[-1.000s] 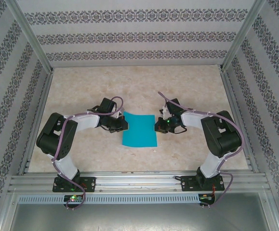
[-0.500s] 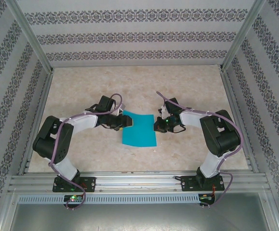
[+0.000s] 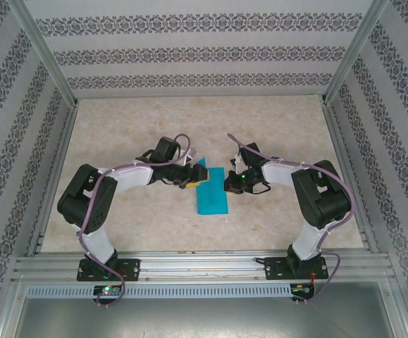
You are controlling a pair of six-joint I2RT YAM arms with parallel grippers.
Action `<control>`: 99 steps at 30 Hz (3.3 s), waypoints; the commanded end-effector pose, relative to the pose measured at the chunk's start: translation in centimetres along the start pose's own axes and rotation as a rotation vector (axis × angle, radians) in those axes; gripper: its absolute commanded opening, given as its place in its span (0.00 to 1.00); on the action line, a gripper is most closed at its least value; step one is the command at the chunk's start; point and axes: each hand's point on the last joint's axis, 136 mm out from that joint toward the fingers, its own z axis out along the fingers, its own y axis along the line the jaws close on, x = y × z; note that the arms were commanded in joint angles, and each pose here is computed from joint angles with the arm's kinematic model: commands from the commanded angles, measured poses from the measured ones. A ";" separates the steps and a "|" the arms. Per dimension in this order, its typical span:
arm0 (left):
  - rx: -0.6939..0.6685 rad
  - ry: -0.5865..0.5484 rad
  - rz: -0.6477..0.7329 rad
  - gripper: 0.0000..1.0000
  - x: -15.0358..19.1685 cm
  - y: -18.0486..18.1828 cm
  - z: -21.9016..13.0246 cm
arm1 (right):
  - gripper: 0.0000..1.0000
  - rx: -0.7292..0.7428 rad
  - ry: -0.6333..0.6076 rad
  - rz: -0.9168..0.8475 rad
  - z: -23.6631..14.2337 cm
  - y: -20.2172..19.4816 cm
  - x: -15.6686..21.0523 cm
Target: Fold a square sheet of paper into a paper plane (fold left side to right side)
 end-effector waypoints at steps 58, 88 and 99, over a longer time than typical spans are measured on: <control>-0.041 0.033 0.004 0.00 -0.1 0.8 2.9 | 0.28 -0.339 -0.099 -0.028 -1.6 6.0 -1.0; -0.228 0.019 -0.006 0.49 0.6 3.0 1.9 | 0.03 -0.118 -0.084 -0.032 -0.4 2.8 -0.7; -0.268 0.060 -0.032 0.48 1.0 4.4 3.8 | 0.04 -0.090 -0.078 -0.028 -0.2 2.3 -0.6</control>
